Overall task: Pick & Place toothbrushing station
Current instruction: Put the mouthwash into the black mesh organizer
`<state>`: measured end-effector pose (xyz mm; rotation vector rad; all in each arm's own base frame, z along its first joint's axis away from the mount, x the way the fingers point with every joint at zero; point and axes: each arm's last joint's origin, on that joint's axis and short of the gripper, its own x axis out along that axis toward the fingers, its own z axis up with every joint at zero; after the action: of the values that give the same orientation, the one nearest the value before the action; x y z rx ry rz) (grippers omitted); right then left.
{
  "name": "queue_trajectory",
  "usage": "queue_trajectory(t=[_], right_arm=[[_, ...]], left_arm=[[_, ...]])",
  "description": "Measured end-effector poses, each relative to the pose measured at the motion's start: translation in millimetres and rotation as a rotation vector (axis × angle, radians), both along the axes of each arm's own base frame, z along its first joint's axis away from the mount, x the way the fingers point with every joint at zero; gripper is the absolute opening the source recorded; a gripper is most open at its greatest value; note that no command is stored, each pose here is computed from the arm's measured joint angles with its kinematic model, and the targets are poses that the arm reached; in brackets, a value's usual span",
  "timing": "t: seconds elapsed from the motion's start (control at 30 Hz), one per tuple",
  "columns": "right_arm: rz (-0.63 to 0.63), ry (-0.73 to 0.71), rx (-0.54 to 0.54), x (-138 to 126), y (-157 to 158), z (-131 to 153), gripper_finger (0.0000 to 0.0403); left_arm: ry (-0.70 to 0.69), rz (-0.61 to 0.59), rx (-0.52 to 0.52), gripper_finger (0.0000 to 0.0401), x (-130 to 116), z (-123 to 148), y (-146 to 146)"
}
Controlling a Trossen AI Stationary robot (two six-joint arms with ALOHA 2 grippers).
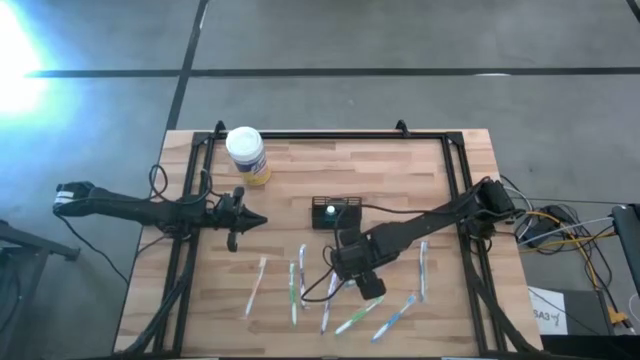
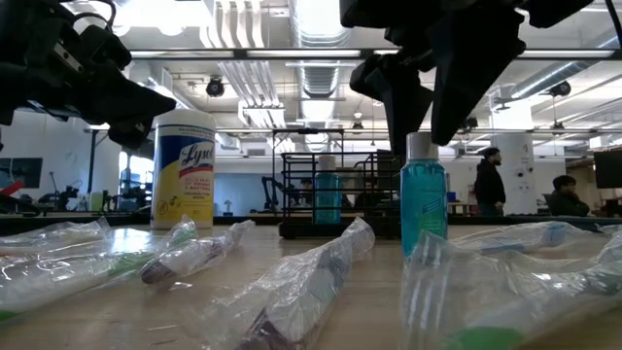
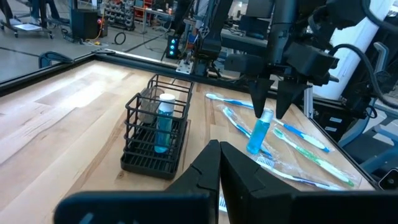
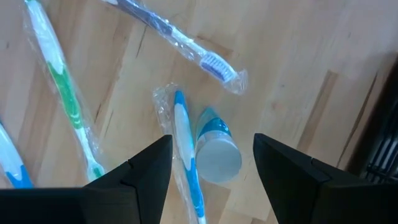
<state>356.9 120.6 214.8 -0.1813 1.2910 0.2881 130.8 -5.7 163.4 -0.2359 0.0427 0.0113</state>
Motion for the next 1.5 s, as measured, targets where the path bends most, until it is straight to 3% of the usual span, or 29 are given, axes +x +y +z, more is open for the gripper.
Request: queue_trajectory(t=[0.33, 0.77, 0.97, 1.23, 1.5], right_arm=[[-0.016, 0.018, -0.001, -2, -1, -5, 0.0212], [-0.001, -0.008, 0.003, 0, 0, -4, 0.0096], [0.02, -0.019, 0.002, -2, -1, 1, 0.0088], [0.027, -0.161, 0.045, -20, -7, 54, 0.0088], [-0.064, -0.441, 0.128, -84, -38, 130, 0.0089]], left_arm=[[0.0, 0.0, 0.0, 0.001, 0, 0, 0], [0.0, 0.0, 0.0, 0.001, 0, 0, 0], [0.0, 0.001, 0.0, 0.001, 0, 0, 0], [0.0, 0.001, 0.0, 0.001, 0, 0, 0], [0.001, 0.001, 0.0, 0.001, 0, 0, 0]])
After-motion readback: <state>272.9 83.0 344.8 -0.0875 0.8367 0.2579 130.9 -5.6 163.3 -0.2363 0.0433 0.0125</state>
